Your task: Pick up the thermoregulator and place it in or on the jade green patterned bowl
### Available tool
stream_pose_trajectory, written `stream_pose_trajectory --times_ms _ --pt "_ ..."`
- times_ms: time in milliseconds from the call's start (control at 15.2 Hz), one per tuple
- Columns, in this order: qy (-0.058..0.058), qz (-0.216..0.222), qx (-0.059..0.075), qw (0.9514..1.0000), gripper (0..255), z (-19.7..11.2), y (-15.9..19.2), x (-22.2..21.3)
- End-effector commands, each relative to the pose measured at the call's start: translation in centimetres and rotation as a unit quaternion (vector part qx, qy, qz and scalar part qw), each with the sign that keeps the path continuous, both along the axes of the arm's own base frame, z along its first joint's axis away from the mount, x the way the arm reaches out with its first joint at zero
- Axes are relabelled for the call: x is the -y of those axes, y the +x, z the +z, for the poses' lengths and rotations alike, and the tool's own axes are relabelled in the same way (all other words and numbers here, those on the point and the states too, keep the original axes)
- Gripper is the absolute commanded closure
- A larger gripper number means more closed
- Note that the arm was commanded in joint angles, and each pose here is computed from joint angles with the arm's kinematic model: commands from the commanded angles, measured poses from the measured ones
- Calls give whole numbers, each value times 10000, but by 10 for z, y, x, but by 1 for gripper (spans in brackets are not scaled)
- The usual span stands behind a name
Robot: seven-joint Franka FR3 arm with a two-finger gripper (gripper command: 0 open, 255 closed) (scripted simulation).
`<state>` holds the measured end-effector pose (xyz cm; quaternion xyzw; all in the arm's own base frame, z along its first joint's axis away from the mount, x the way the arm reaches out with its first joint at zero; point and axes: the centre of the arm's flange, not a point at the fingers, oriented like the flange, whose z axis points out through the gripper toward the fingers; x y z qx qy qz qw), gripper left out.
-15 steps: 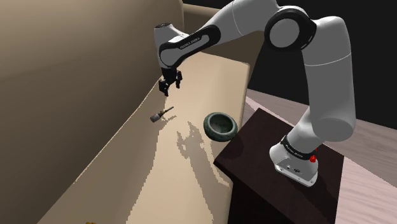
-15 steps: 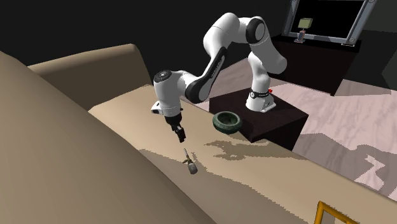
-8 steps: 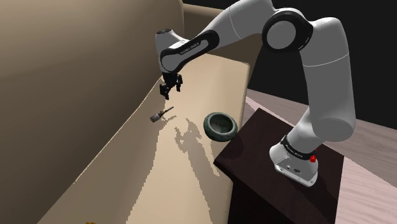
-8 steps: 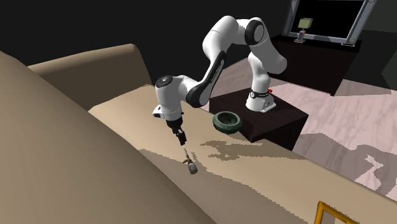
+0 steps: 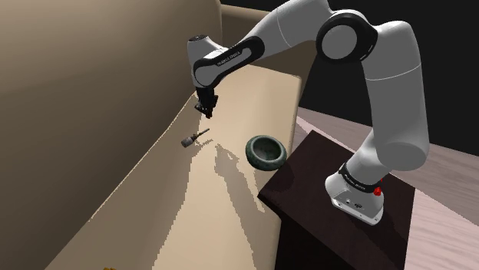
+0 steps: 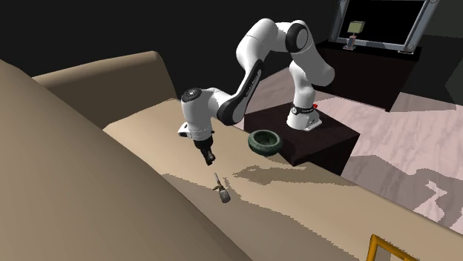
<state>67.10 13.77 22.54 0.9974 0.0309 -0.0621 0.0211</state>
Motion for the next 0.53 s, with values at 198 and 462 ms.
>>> stream_pose_trajectory --times_ms 198,462 --pt "0 0 0 10000 255 0 0 0" --pt "70 594 -68 9982 0 -6 6 -11"
